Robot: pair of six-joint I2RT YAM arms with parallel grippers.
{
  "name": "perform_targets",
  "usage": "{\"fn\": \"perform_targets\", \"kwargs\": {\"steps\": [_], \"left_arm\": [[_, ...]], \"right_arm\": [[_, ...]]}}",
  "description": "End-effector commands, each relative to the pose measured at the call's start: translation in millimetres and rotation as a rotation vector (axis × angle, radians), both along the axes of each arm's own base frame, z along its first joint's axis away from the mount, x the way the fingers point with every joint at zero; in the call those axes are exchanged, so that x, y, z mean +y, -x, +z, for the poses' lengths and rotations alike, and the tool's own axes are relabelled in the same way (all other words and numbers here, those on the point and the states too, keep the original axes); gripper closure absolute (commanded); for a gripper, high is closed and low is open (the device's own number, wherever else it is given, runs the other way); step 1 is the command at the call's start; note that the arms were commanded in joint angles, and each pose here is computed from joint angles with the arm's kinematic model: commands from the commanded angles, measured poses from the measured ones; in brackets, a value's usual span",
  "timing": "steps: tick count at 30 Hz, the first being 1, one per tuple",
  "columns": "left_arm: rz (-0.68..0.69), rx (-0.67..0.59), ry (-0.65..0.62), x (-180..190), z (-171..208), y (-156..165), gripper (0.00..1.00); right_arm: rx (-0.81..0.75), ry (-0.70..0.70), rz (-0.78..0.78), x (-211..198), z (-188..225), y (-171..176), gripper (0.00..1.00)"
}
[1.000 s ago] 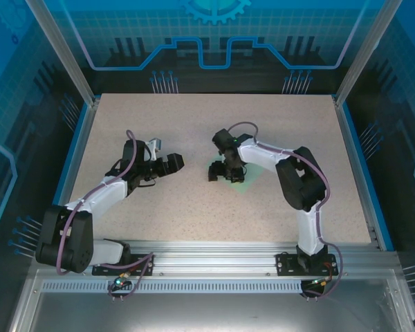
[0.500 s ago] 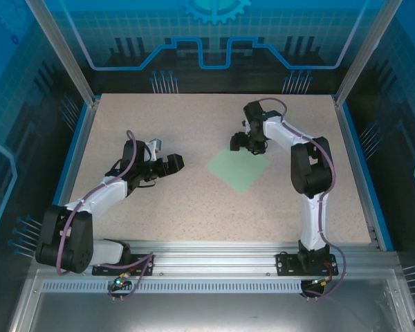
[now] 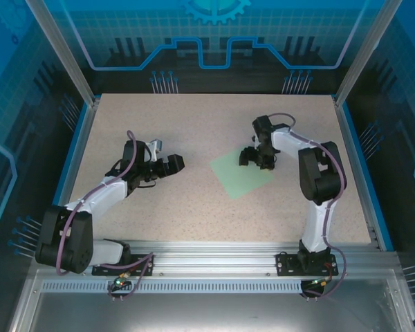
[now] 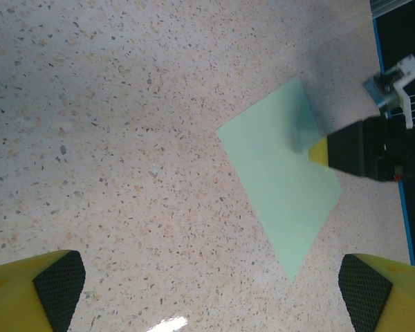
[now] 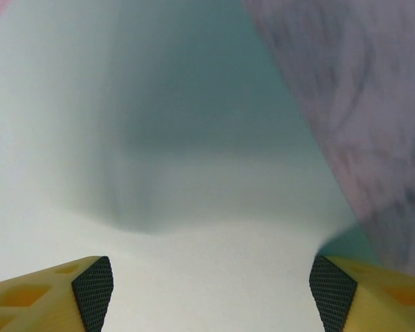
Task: Fold a paper plane with a square sheet of paper (pick it up from the middle)
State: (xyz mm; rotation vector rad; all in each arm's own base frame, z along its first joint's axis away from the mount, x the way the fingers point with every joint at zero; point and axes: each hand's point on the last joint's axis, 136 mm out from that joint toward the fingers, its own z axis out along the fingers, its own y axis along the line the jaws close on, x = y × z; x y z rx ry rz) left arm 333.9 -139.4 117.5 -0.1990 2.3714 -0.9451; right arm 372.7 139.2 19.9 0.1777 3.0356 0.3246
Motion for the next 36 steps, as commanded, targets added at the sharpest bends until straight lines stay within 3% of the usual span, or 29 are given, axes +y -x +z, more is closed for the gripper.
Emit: {"fn": "perform_targets", "kwargs": {"steps": [1,6,9,16,23,29,36], "left_arm": [[-0.042,-0.034,0.019,-8.9,16.2,-2.6,0.02],[-0.050,-0.030,0.020,-10.6,15.9,-2.1,0.01],[-0.047,-0.039,0.018,-9.8,18.6,-1.5,0.02],[-0.037,-0.047,0.006,-6.5,19.2,3.2,0.02],[0.017,-0.043,-0.025,3.3,12.0,7.1,0.01],[0.039,-0.036,-0.035,6.8,9.8,6.7,0.01],[0.042,-0.032,-0.041,8.0,8.5,6.5,0.01]], "right_arm": [[0.081,-0.007,-0.054,7.8,-7.0,40.3,0.20],[0.119,0.013,-0.021,30.8,-10.1,75.8,0.19],[0.082,0.064,0.041,38.4,2.1,79.8,0.19],[-0.067,0.263,0.390,38.6,44.8,50.8,0.16],[-0.067,0.155,0.713,65.9,48.1,47.3,0.11],[0.066,0.165,0.562,78.3,34.8,50.0,0.08],[0.089,0.210,0.597,92.9,20.3,64.3,0.06]]}}
